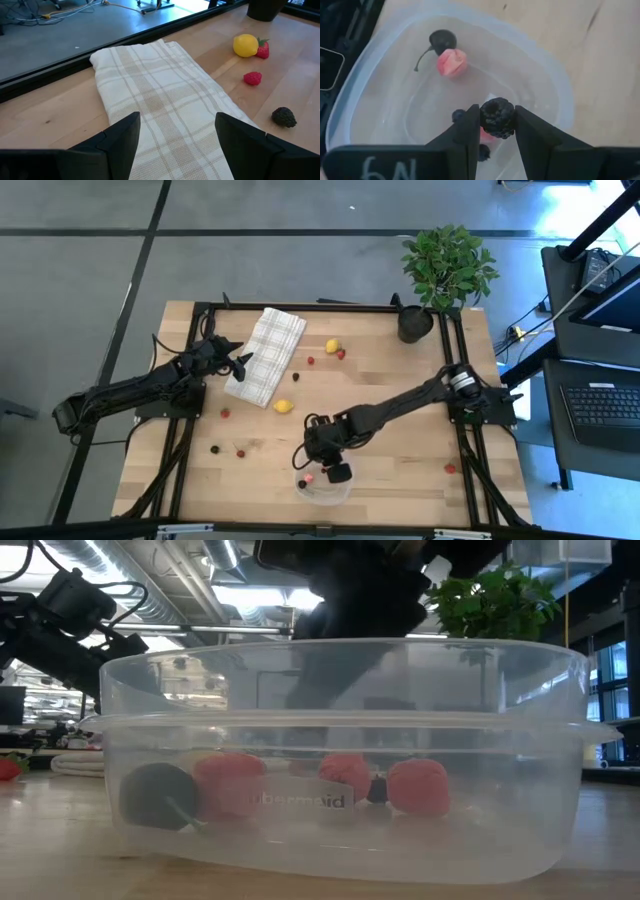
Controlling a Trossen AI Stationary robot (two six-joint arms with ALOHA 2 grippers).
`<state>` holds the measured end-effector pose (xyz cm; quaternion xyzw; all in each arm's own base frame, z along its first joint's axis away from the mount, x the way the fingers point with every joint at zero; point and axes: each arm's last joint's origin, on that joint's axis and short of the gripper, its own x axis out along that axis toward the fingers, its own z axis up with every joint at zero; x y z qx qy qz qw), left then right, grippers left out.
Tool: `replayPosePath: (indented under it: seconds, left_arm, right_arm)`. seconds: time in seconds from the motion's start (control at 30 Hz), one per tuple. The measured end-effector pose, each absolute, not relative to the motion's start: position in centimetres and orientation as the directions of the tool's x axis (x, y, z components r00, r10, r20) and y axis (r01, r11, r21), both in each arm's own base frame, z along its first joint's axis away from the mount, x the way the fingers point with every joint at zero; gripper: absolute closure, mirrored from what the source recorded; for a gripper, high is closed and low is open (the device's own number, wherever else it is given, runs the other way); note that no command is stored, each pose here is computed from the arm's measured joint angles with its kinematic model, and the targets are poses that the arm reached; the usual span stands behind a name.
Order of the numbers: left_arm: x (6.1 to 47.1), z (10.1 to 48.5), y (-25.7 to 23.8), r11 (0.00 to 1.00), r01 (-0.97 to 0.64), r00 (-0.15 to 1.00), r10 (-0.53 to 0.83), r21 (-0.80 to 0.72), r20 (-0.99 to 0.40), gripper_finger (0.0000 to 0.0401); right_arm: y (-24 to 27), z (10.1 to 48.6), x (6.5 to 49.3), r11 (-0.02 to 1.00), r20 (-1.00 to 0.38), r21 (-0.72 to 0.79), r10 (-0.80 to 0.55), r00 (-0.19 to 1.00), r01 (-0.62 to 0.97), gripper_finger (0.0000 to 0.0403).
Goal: Pick and placing Produce into tupperware
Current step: Put the right black raspberry into the transparent bin
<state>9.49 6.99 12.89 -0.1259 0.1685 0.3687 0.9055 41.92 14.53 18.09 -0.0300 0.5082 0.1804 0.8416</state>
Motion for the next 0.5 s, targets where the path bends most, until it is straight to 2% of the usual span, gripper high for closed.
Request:
replayPosePath:
  seconds: [0.3,0.5]
  left_arm:
    - [9.5,12.9,7.0,0.696,-0.710,0.671,0.625,-0.104,-0.398,0.0151]
    - [9.5,12.9,7.0,0.696,-0.710,0.671,0.625,-0.104,-0.398,0.0151]
  right_arm:
    - [15.1,16.0,42.2,0.931,-0.884,0.133,0.266,0.383,-0.340,0.0293]
    - [15.1,15.9,42.2,0.931,-0.885,0.132,0.265,0.382,-0.340,0.0292]
